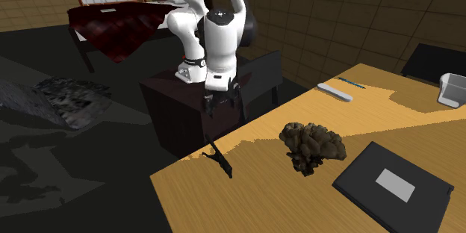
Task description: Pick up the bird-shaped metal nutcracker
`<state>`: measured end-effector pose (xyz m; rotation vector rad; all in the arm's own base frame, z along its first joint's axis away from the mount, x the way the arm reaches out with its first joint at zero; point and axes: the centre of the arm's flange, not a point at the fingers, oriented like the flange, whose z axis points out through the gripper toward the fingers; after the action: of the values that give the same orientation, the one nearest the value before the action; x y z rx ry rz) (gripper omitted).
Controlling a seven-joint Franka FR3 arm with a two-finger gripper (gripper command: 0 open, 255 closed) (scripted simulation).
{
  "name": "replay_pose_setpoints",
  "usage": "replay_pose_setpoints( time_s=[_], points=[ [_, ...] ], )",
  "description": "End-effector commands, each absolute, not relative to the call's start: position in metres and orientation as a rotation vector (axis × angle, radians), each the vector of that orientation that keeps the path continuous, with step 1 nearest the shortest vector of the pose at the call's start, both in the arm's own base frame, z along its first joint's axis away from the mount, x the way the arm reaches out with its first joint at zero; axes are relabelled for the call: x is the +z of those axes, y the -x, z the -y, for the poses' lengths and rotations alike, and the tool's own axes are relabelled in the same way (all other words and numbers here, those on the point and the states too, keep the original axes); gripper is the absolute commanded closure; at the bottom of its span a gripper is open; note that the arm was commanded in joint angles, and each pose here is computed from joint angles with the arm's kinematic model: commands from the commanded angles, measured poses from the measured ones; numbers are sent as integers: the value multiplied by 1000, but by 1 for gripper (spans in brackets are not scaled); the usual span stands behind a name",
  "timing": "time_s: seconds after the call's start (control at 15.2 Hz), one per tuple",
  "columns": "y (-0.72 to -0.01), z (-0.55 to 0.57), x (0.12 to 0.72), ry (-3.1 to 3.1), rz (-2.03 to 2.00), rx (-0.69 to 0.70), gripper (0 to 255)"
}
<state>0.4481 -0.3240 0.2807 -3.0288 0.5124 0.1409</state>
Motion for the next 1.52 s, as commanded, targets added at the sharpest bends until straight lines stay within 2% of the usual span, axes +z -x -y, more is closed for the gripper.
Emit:
replay_pose_setpoints(
  time_s=[0.0,0.53,1.12,1.19,1.45],
  points=[
    [-453,342,256,3015,-528,152,0],
    [-473,401,169,2964,-585,197,0],
    [-473,401,129,2964,-585,197,0],
    [-473,401,128,2964,-585,197,255],
    [-473,401,129,2964,-585,197,255]
  ],
)
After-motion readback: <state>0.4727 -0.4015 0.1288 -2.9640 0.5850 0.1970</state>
